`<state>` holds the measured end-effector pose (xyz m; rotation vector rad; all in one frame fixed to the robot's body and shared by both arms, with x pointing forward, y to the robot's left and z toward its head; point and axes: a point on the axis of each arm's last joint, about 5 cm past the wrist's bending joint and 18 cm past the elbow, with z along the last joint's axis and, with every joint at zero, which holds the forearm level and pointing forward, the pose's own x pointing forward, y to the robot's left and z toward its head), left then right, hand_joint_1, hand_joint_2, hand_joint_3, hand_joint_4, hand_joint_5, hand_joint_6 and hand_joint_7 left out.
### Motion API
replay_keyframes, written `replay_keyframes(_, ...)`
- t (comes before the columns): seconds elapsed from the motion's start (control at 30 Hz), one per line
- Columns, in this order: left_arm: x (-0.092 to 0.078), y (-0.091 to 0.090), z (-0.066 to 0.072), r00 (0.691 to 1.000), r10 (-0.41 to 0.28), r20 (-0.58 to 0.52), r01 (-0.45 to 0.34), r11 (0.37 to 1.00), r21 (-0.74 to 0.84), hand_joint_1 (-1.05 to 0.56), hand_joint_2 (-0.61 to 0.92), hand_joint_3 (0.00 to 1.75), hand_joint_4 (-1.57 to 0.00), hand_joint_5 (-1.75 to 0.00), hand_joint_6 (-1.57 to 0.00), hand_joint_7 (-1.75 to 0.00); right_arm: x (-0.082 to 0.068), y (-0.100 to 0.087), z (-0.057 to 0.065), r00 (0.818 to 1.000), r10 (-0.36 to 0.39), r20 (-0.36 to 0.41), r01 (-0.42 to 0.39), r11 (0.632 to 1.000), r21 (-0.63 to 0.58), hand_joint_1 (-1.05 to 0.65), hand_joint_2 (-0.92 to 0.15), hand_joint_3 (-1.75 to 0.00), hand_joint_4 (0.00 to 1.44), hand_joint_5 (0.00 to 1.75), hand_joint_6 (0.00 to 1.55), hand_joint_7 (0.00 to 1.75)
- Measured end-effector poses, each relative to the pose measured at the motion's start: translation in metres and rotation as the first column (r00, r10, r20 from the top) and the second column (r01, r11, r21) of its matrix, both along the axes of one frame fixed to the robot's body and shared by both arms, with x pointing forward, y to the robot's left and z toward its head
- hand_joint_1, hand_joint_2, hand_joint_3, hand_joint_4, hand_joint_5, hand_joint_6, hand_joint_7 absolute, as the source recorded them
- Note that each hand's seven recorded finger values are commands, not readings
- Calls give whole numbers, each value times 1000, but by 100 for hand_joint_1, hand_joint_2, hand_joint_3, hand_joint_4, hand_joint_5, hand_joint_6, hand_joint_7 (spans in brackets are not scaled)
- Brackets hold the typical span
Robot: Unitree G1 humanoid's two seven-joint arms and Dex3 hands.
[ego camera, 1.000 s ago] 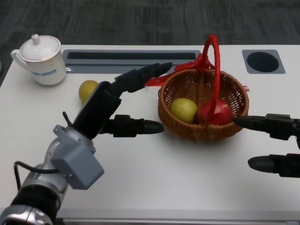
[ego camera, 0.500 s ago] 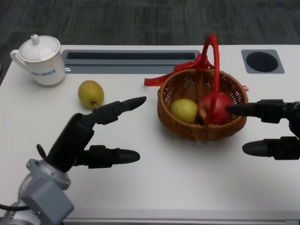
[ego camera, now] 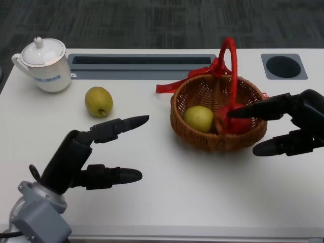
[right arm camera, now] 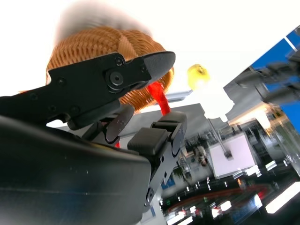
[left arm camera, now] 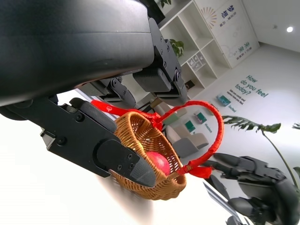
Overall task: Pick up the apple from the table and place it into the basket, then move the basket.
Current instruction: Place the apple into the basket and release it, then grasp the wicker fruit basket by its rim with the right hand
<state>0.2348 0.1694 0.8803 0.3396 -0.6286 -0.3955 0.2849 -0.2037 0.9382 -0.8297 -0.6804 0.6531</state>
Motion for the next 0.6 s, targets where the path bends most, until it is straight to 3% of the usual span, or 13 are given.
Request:
replay_keyframes(0.37, -2, 3, -2, 1000, 17, -3, -17, 1000, -9, -47, 74, 0, -69, -1, -68, -1, 18, 10, -2, 997, -59, -51, 49, 981, -188, -48, -83, 0, 78, 1, 68, 1)
replay_keyframes(0.6, -3, 3, 0, 1000, 13, 7, -13, 1000, 0, -50, 75, 0, -70, -1, -69, -1, 27, 21, -3, 996, -79, -29, 68, 956, -287, -53, -86, -1, 78, 0, 67, 0)
